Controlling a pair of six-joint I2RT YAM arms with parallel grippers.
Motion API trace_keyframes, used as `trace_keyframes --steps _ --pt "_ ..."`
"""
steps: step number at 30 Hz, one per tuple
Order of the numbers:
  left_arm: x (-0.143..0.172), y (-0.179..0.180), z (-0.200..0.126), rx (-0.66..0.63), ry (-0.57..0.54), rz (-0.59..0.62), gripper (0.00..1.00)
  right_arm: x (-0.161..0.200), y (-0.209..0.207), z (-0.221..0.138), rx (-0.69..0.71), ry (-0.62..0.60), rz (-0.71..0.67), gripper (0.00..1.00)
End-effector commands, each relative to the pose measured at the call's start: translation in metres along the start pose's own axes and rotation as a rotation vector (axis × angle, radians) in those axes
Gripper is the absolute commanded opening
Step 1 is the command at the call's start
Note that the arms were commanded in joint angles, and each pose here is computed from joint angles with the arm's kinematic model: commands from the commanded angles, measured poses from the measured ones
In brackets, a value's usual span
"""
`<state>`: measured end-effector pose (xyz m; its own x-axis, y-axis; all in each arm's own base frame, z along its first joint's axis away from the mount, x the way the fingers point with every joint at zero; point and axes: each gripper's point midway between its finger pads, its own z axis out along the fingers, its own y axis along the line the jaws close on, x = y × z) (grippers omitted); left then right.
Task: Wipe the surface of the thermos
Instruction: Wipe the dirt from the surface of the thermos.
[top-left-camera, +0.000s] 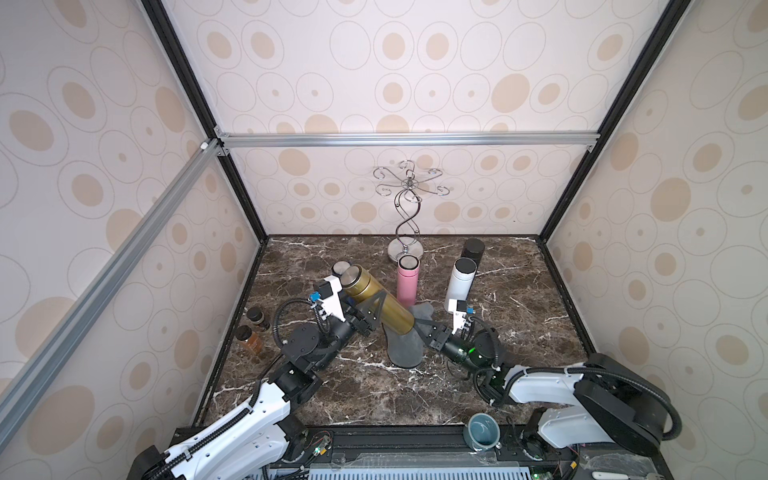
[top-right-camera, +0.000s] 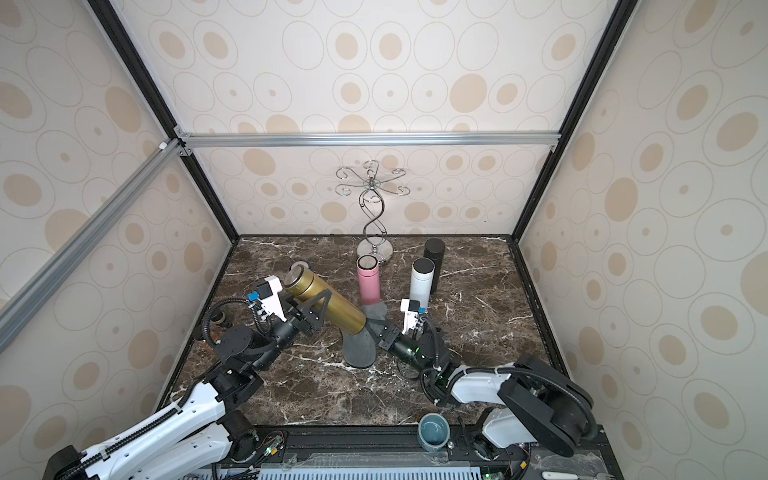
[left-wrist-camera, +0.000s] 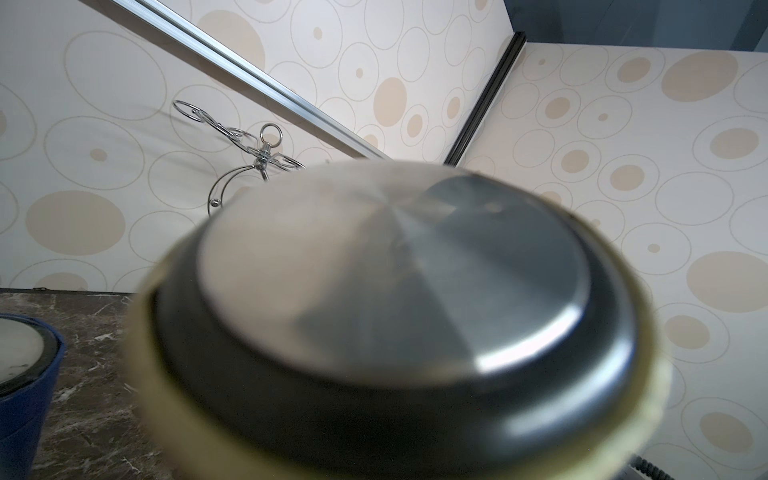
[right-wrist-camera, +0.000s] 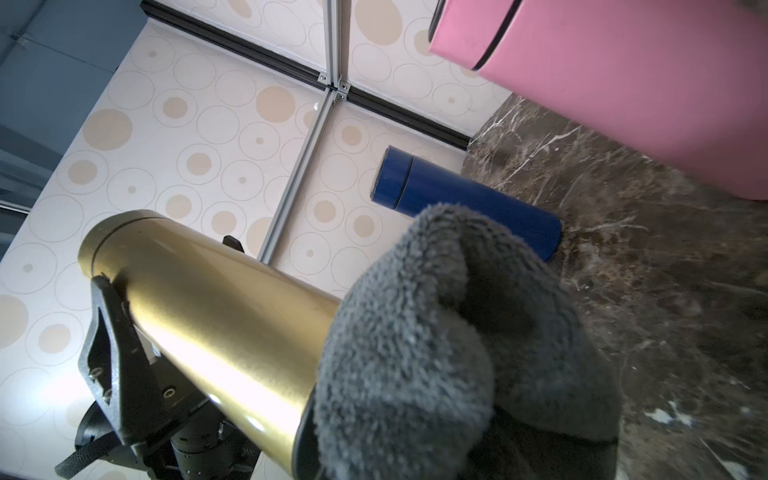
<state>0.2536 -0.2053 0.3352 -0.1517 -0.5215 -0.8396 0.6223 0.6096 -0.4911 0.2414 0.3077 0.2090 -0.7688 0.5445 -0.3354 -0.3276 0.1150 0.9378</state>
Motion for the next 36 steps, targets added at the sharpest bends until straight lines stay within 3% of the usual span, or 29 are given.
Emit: trace_keyframes --steps 1,7,14,27,36 --pt "-0.027 -0.018 -0.002 0.072 -0.096 -0.037 0.00 0.005 0.048 0.009 -0.186 0.049 0.070 0.00" --pt "-0.025 -0.014 -0.002 0.047 -0.093 -0.009 0.00 0.017 0.050 0.015 -0.181 0.097 0.052 0.00" --pt "-0.026 -0.007 -0.001 -0.001 -0.090 0.040 0.00 0.041 0.041 0.007 -0.081 0.175 -0.032 0.00" --pt "-0.025 -0.012 -0.001 0.031 -0.081 0.046 0.00 -0.009 0.056 -0.041 -0.011 -0.011 -0.189 0.00" --pt "-0.025 -0.025 -0.005 0.112 -0.093 0.015 0.00 -0.040 0.061 -0.045 -0.109 -0.094 -0.089 0.00"
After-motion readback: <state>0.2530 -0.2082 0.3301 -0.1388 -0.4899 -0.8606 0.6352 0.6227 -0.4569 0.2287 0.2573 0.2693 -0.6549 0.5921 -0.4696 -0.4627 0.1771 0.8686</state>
